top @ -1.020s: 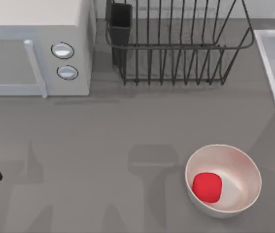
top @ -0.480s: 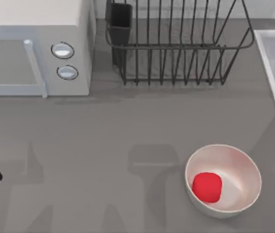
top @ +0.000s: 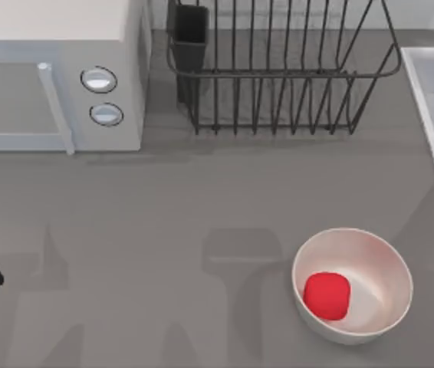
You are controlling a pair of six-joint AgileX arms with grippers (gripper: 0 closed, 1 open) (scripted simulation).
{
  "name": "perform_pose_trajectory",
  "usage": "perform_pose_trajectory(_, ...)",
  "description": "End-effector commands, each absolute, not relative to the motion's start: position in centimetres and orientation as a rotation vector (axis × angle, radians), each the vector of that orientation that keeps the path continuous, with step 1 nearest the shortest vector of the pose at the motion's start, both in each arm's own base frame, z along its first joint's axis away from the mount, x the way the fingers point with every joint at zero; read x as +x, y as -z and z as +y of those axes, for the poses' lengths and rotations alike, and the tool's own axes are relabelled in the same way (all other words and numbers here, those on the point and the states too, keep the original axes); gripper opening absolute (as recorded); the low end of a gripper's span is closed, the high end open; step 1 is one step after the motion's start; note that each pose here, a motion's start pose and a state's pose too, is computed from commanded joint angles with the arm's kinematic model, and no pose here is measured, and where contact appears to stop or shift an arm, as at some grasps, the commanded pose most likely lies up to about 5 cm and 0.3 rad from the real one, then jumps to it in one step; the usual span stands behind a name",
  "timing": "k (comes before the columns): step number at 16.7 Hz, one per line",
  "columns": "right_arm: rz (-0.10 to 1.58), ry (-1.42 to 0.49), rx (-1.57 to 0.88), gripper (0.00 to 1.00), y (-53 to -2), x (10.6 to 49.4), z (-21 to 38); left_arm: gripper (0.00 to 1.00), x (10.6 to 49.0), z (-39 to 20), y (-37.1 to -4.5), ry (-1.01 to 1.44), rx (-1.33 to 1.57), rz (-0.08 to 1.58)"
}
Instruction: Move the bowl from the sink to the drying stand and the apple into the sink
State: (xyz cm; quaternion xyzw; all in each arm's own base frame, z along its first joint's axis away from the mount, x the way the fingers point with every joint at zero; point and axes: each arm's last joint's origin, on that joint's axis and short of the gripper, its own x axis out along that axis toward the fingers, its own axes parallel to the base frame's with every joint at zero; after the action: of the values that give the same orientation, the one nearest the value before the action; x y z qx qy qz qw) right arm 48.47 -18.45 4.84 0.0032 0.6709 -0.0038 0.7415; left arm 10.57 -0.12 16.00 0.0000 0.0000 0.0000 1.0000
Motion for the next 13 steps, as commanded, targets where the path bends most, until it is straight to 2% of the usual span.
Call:
perform_pose_trajectory(6, 1.47, 0.01, 0.01, 0.0, -7.4, 47.4, -19.5, 1.0, 10.6, -0.1, -16.0, 0.0, 0.0, 0.0)
perform_pose_trajectory(9, 1.473, 0.012, 0.012, 0.0, -12.8, 44.4, -21.4, 1.0, 10.6, -0.1, -16.0, 0.0, 0.0, 0.0)
perform_pose_trajectory(13, 1.466, 0.015, 0.004, 0.0, -22.8, 36.9, -22.7, 1.0, 10.6, -0.1, -16.0, 0.0, 0.0, 0.0)
